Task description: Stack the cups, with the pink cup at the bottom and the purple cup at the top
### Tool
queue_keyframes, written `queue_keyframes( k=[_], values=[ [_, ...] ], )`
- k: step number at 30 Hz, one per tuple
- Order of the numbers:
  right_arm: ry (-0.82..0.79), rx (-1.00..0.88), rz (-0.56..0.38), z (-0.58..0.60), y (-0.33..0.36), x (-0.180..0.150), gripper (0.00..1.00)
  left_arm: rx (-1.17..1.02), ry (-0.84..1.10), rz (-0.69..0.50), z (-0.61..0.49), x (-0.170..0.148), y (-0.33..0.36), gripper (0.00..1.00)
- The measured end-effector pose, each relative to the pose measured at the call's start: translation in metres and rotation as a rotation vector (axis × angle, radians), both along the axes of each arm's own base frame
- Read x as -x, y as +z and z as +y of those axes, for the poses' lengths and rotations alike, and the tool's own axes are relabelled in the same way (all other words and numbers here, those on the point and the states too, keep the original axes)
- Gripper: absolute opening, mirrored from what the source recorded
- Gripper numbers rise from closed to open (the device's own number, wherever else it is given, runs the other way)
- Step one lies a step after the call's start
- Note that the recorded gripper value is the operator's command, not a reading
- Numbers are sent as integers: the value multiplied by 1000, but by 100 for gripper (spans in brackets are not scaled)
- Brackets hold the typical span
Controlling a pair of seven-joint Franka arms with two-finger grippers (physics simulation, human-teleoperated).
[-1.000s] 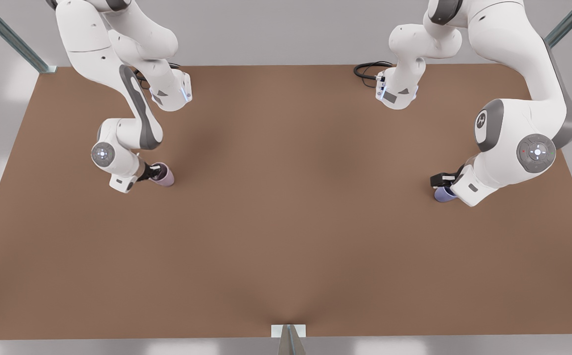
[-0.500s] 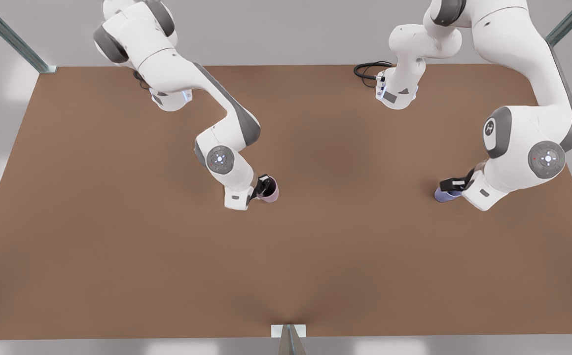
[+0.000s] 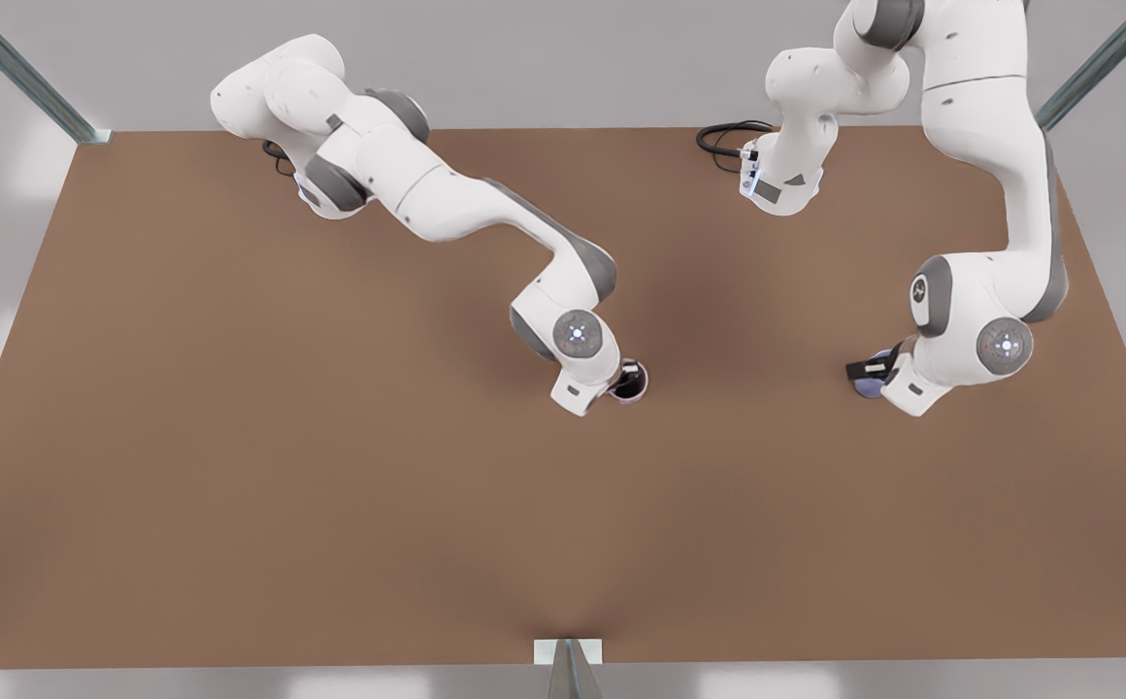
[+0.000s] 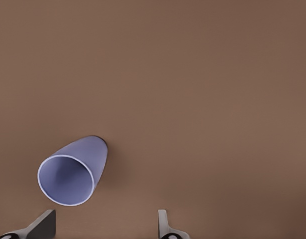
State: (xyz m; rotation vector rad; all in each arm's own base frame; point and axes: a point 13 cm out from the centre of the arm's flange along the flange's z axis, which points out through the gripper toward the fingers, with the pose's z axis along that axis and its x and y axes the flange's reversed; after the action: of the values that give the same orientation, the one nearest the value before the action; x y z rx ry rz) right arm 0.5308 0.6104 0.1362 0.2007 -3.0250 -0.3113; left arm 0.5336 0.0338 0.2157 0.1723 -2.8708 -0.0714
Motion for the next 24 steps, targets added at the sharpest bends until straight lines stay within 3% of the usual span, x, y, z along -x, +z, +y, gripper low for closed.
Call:
queue_keyframes(
  k=[2,14,24],
  values=[
    [-57,9,12,2,-2,2,46,-2,13,-12,8,5,-13,100],
    [-328,29,44,5,-12,-1,47,-19,32,-83,26,15,-75,100],
    [-413,83,86,7,9,20,48,-30,33,-84,32,17,-104,99]
  ],
)
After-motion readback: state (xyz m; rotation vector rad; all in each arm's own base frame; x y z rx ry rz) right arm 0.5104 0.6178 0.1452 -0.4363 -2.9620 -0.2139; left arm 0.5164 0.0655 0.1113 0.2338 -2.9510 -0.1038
